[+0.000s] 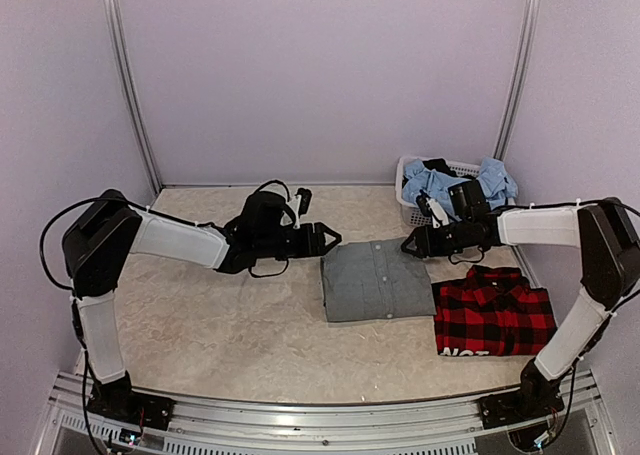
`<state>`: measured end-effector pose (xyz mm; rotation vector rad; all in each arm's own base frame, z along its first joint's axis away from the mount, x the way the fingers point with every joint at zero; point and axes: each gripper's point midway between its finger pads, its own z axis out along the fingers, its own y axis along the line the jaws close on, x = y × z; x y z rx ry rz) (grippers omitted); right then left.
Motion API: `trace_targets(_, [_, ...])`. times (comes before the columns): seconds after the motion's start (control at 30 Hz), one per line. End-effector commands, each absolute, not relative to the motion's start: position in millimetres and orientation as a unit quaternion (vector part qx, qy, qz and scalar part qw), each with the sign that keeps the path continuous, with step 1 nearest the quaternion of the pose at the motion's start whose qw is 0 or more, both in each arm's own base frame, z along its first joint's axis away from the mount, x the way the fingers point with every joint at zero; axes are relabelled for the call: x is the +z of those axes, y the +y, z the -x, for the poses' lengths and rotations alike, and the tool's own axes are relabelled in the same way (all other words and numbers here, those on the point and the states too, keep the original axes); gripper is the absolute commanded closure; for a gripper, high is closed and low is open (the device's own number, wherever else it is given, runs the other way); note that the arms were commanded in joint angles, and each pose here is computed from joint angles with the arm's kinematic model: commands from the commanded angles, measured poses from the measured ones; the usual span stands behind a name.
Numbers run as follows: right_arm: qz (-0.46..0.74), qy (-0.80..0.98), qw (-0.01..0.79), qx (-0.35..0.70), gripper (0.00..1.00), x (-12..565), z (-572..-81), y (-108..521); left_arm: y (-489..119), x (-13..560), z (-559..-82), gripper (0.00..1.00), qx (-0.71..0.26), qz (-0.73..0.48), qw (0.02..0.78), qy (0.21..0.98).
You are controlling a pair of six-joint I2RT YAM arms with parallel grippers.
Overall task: Fold and stack the long sleeve shirts
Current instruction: Smooth out the square-folded shirt at the center of the board.
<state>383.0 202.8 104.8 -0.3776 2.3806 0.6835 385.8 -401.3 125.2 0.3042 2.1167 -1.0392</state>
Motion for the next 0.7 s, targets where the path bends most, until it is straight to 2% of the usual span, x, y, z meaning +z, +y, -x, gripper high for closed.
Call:
trace_targets(0.0, [0.165,0.888,0.321,0.286,0.49,111.5,-394.7,220.5,-430.8,153.9,-354.1,0.35,-0.452,-0.17,0.382,0.788])
trace_targets(0.27, [0.147,0.904,0.309,0.257,0.5,90.8,-412.7,216.1,-458.0,117.4,-335.3,0.35,-0.48,-0.177,0.334,0.792])
trace_targets(0.67, [0.132,0.93,0.269,0.213,0.5,35.6,-425.4,207.3,-447.8,37.9,-334.9,0.35,-0.423,-0.148,0.309,0.839])
